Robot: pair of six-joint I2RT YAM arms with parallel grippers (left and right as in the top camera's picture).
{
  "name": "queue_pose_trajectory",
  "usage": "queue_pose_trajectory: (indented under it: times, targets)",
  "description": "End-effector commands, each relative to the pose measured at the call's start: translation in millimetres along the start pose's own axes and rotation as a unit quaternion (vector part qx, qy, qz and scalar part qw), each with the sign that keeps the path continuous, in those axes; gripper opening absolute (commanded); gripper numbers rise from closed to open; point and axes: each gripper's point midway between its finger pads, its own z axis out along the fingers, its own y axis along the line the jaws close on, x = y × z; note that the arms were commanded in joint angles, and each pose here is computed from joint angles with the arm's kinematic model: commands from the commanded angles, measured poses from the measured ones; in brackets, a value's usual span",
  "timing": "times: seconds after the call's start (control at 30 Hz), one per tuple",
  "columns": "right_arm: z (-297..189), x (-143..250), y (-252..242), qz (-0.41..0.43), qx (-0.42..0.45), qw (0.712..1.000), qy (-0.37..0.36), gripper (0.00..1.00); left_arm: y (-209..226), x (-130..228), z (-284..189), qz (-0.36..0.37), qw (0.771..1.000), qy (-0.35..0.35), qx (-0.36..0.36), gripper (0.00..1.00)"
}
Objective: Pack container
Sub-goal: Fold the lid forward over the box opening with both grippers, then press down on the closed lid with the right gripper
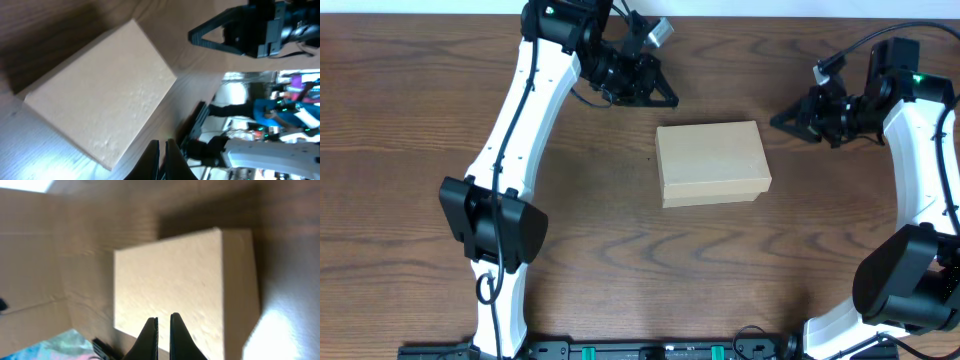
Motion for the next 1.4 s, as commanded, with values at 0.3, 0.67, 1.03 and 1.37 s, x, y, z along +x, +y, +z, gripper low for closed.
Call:
queue_pose_trajectory:
  times: [0.3, 0.67, 1.03, 1.37]
  targets:
    - [27, 40, 0, -0.102, 0.144, 0.982, 0.075, 0.01, 15, 8, -10, 0.023, 0.991, 0.003, -0.129, 0.06]
    - [66, 77, 36, -0.203, 0.185, 0.953, 0.125, 0.01, 7, 9, -67, 0.046, 0.965, -0.059, -0.252, 0.06]
    - [71, 86, 36, -0.231, 0.230, 0.936, 0.132, 0.01, 3, 12, -74, 0.045, 0.962, -0.066, -0.262, 0.06]
    - [72, 87, 30, -0.231, 0.241, 0.933, 0.135, 0.01, 3, 12, -74, 0.045, 0.962, -0.066, -0.262, 0.06]
